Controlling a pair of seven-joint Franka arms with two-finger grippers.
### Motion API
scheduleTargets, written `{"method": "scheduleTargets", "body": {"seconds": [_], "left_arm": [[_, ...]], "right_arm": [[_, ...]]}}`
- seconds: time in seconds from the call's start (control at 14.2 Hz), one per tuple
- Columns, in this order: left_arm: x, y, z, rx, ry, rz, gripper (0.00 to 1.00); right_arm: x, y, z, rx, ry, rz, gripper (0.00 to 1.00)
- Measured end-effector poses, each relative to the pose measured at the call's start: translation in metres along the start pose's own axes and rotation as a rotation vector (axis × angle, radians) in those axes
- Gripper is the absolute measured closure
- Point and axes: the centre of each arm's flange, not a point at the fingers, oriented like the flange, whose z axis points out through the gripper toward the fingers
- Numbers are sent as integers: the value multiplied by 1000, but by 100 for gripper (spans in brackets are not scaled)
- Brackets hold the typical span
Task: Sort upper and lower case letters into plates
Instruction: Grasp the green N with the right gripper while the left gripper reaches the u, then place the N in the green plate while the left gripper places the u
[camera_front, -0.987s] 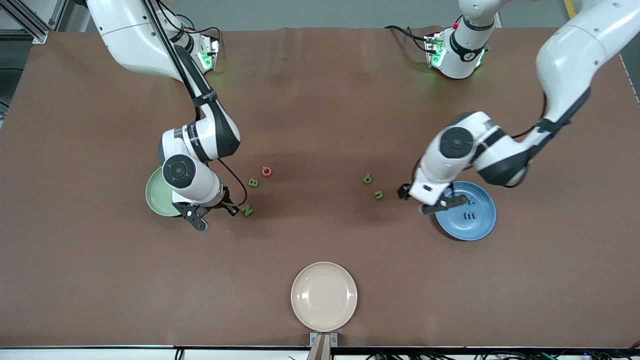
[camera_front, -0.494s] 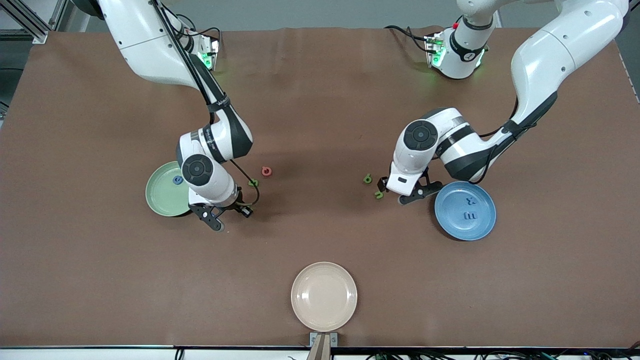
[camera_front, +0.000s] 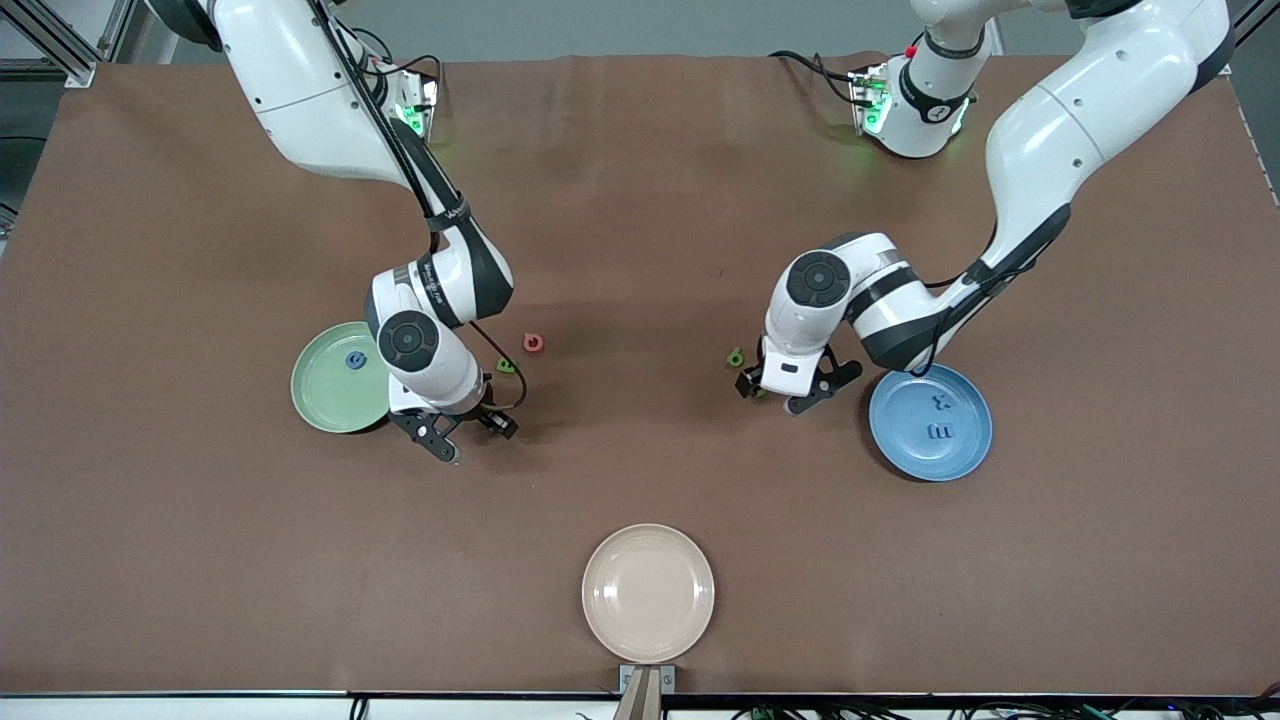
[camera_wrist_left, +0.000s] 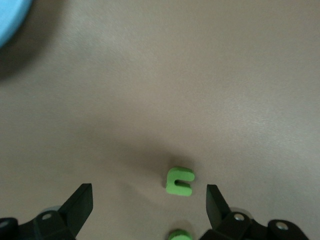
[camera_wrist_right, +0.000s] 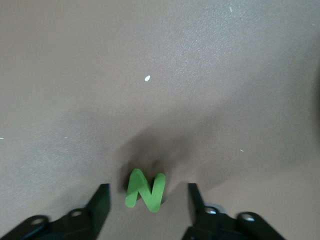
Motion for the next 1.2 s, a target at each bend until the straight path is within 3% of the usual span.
{"method": "scheduleTargets", "body": {"seconds": [0.07,0.21,0.63,0.85,0.92,0.99,1.13,1.2], "left_arm": [[-2,4,4,-5,9,8,0],[-7,13,10,-12,27,50,1],[-12,18,16,-7,38,161,12],[-10,17,19,-5,37,167,37],[-9,16,20,-2,37,166,37],[-8,16,20,-7,38,168,45],[-8,17,19,-12,38,173,51],[-8,18,18,-19,38,173,60]], "right_arm": [[0,0,1,-1,0,-2,35],[0,0,1,-1,0,-3,47],[0,1,3,0,1,-4,47],[0,2,6,-2,1,-4,50],[0,1,7,1,2,-4,52],[0,1,8,3,4,-5,52],[0,1,8,6,6,-5,68],[0,1,8,6,6,-5,67]]}}
